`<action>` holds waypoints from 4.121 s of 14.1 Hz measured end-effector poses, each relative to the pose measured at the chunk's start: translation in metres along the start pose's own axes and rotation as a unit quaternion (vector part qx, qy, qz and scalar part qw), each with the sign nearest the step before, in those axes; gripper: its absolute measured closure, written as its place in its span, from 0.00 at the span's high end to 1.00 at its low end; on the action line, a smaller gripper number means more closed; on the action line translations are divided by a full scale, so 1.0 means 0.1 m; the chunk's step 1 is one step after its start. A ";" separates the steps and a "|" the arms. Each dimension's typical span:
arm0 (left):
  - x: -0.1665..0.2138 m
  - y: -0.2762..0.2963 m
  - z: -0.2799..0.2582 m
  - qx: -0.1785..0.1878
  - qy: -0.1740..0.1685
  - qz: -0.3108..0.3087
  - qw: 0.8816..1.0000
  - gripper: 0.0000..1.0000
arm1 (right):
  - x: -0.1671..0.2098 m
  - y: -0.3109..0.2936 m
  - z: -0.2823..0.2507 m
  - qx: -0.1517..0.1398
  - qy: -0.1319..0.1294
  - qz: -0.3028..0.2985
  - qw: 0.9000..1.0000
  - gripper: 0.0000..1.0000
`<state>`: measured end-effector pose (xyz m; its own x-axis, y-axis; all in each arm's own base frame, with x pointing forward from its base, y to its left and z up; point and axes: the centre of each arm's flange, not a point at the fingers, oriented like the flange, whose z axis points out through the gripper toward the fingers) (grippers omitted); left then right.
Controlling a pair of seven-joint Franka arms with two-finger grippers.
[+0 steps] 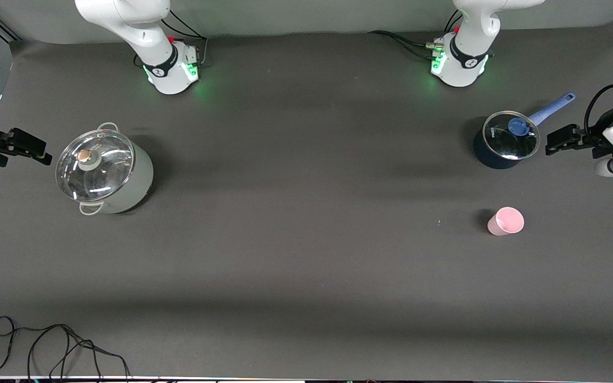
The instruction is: Transfer pink cup from left to right arm
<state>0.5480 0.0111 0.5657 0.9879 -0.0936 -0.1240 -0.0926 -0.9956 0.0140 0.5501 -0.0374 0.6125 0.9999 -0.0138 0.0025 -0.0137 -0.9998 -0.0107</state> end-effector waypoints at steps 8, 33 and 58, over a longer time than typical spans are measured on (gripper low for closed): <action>0.00 0.00 0.00 0.000 0.000 0.002 1.000 1.00 | 0.00 0.00 0.00 0.000 0.000 0.000 1.000 1.00; 0.00 0.00 0.01 0.000 -0.001 0.011 1.000 1.00 | 0.00 0.00 0.00 0.000 0.000 0.000 1.000 1.00; -0.01 -1.90 0.75 -0.083 0.078 0.335 0.935 1.00 | 0.00 0.00 0.00 0.000 0.000 0.000 1.000 1.00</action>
<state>0.5548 0.2007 0.4887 0.7218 -0.6827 0.1136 -0.6901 -0.6977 0.1924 0.5501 -0.0375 0.6126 0.9999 -0.0138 0.0028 -0.0138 -0.9998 -0.0107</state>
